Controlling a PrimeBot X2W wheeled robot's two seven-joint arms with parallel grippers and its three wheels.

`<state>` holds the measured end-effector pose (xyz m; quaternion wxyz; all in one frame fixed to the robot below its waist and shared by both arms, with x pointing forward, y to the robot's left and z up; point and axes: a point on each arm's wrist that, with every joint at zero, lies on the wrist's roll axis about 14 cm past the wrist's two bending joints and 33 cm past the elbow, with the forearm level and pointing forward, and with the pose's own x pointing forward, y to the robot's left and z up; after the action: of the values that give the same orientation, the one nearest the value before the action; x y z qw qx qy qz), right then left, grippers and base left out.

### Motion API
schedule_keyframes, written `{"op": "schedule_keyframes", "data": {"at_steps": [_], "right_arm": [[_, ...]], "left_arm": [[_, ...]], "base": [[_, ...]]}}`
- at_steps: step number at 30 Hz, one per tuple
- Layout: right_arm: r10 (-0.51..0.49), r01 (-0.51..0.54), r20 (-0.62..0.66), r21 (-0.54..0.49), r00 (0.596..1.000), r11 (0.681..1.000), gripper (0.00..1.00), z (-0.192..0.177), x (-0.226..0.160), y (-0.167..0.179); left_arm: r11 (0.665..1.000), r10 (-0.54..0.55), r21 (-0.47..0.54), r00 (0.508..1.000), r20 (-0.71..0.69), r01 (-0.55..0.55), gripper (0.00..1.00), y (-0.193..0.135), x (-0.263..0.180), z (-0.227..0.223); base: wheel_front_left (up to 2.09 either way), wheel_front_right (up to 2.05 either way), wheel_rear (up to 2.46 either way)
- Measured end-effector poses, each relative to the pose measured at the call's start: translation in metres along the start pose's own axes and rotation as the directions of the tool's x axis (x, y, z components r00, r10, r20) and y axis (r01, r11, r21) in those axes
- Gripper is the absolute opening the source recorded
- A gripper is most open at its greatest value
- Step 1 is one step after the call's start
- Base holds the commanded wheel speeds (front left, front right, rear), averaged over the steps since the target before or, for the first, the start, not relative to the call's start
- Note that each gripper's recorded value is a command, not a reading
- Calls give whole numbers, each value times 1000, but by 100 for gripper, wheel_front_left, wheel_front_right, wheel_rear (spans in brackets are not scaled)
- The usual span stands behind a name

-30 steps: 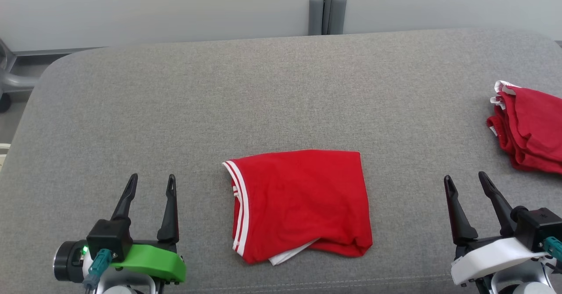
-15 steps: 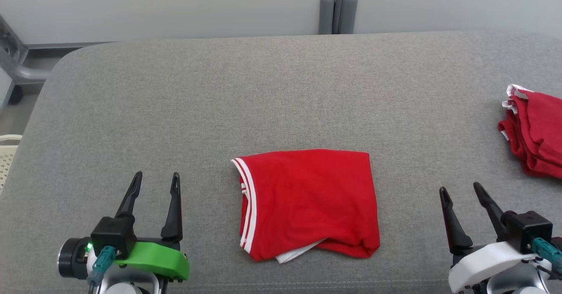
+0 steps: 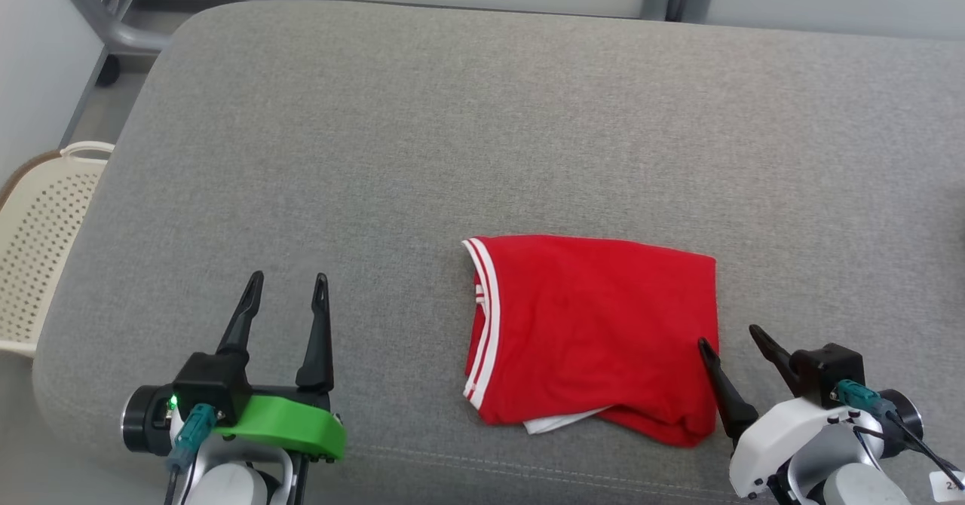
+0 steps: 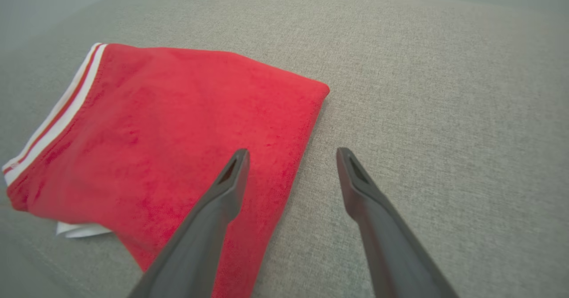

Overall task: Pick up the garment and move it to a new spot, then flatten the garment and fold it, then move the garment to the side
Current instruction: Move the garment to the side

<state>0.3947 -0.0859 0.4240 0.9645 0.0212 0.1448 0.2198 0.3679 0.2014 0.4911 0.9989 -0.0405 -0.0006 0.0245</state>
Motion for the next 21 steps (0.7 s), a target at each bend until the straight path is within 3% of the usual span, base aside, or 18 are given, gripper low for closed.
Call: {"op": "schedule_keyframes", "data": {"at_steps": [10, 11, 12, 13, 21], "right_arm": [[115, -109, -141, 47, 983, 993, 100, -43, 36, 23], [126, -119, -144, 54, 982, 991, 96, -44, 38, 26], [132, -124, -146, 67, 980, 990, 35, -46, 39, 27], [138, -128, -152, 72, 979, 989, 0, -48, 40, 27], [108, -102, -125, 59, 986, 993, 0, -46, 33, 12]], "left_arm": [[998, 70, -5, 997, -36, -70, 100, 19, -2, -14], [997, 73, -5, 997, -38, -73, 100, 20, -2, -14], [997, 76, -4, 996, -42, -77, 100, 21, -2, -16], [997, 78, -4, 996, -46, -79, 100, 21, -1, -17], [999, 46, -3, 998, -36, -46, 100, 13, 9, -16]], "base": [[0, 0, 0], [0, 0, 0], [0, 0, 0], [0, 0, 0], [0, 0, 0]]}}
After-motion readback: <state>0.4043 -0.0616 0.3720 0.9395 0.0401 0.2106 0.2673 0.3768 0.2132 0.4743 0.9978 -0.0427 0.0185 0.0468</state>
